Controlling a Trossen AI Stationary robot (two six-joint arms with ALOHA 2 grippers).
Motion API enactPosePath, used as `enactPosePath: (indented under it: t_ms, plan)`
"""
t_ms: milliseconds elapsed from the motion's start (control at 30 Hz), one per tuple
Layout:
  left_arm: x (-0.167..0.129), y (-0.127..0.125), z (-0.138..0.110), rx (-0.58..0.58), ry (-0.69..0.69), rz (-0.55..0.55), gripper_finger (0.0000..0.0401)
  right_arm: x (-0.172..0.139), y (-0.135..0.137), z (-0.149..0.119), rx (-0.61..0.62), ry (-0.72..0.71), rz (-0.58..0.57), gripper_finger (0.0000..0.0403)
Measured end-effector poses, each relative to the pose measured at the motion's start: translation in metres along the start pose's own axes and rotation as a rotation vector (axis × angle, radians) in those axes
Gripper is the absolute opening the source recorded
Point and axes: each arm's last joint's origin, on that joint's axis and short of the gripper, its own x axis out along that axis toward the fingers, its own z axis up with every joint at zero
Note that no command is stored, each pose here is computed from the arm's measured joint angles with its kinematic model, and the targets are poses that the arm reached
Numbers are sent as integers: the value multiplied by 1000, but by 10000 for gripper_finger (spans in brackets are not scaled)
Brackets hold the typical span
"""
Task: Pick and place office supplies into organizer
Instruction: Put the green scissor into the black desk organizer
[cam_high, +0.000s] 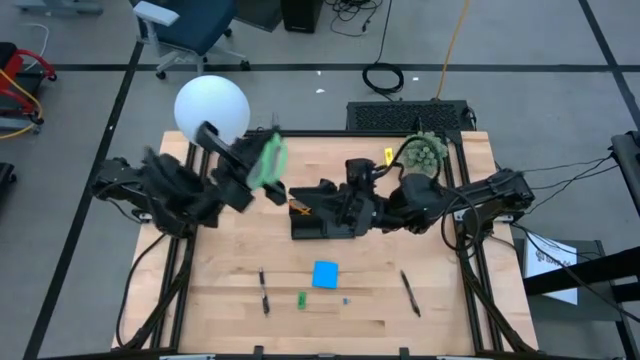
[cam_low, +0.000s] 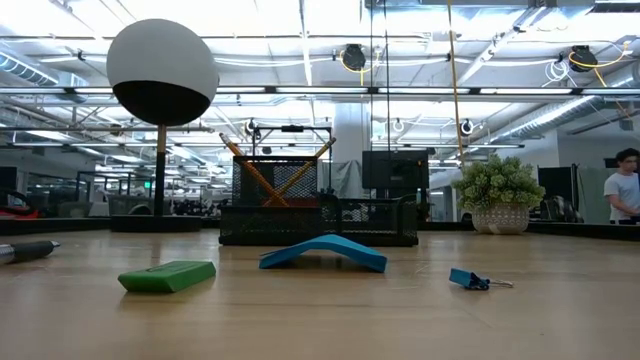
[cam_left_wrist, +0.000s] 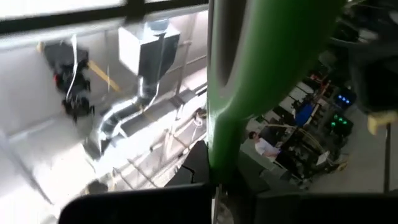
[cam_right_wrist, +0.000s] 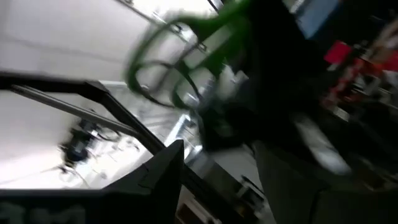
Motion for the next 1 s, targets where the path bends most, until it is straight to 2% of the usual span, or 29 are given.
enactPosePath:
  t_ms: [100, 267, 467, 667, 867, 1000]
  plan:
    - [0, 17, 7, -55, 44, 26, 8, -1, -4, -3, -22, 54, -65, 192]
    - [0, 34, 17, -104, 45, 20, 11, -2, -8, -6, -48, 100, -100, 188]
    - [0, 54, 24, -284, 172, -5, 6, -4, -12, -12, -75, 218, -112, 186]
    - [-3, 72, 31, -439, 215, -33, 12, -14, -10, -16, -110, 352, -187, 186]
    - [-7, 75, 35, -569, 246, -59, 14, -32, -4, -7, -150, 465, -315, 184]
    - [-10, 72, 35, -639, 278, -71, 9, -45, 2, 5, -207, 466, -407, 183]
